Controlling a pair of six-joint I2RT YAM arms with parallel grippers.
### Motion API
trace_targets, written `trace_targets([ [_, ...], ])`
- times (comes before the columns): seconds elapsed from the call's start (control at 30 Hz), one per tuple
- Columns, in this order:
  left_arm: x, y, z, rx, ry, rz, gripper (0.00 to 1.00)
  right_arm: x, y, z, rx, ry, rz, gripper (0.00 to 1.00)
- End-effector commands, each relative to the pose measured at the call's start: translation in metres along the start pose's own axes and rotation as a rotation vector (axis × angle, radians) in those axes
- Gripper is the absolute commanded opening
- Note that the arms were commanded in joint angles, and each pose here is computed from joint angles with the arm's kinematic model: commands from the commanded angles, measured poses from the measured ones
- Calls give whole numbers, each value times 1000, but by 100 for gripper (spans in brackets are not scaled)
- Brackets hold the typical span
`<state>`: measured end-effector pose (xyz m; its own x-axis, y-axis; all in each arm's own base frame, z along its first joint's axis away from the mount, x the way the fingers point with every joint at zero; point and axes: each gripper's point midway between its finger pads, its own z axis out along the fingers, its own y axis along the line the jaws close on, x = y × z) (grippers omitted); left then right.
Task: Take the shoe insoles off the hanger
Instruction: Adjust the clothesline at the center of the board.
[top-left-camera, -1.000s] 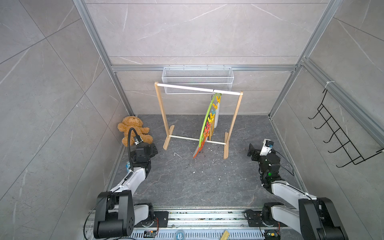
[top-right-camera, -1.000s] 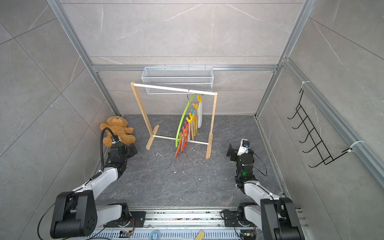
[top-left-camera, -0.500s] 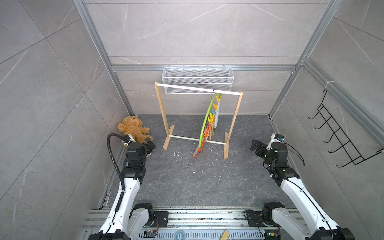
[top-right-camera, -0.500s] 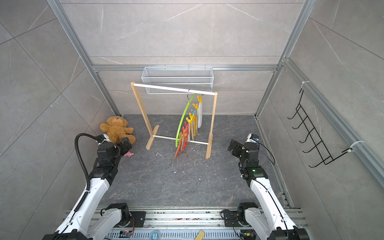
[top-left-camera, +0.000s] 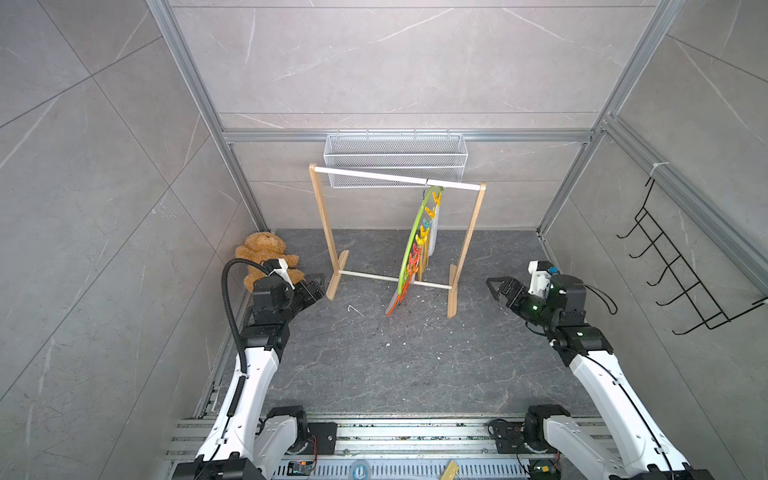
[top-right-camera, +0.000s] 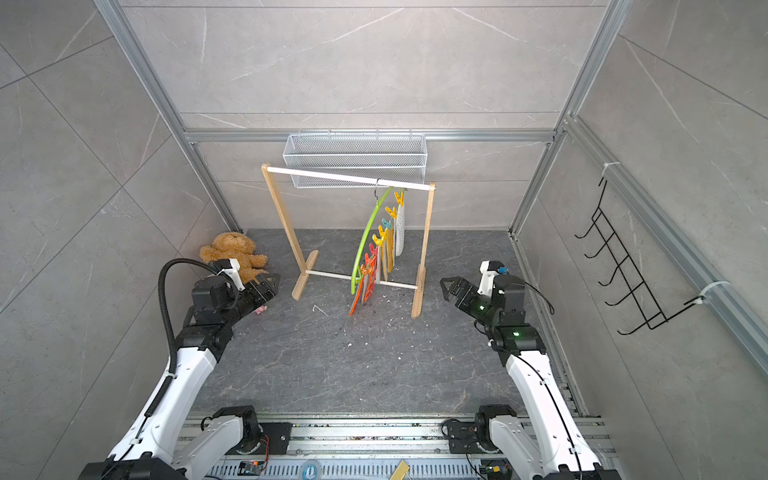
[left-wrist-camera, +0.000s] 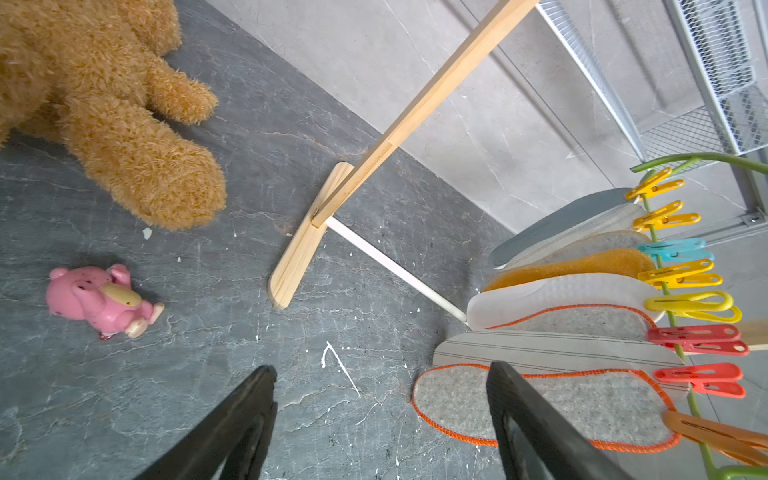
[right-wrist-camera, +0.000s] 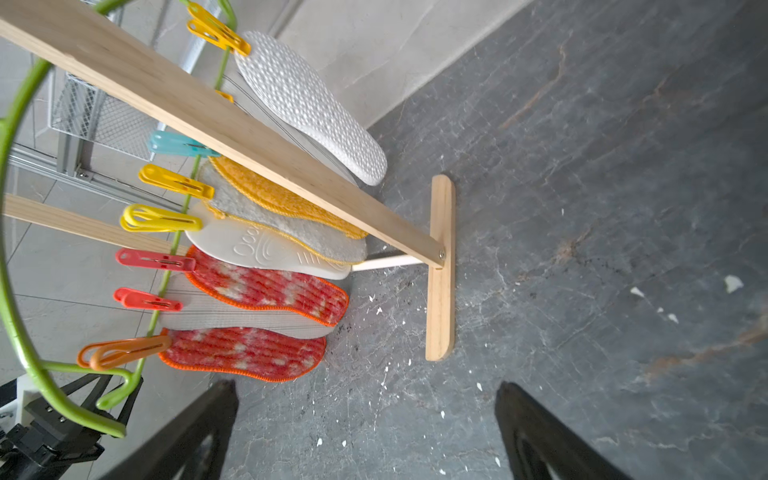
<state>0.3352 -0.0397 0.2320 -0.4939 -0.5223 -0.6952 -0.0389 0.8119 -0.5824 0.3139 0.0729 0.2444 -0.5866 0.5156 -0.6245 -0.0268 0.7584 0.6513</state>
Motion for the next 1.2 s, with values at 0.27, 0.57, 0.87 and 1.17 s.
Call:
trace_targets([
  [0.27,-104,-53,-30,96,-431,292,94,-55,38,-28,-16,-143,-114,95],
  [0.57,-143,-81,16,162,-340,345,96,-74,102,-23,-171,-154,-222,78],
  [0.87,-154,-97,52,318,-325,367,83,-72,137,-11,-172,-217,-386,77],
  [1.17,-158,-95,71,344,-383,423,77,-78,135,17,-113,-270,-437,73],
])
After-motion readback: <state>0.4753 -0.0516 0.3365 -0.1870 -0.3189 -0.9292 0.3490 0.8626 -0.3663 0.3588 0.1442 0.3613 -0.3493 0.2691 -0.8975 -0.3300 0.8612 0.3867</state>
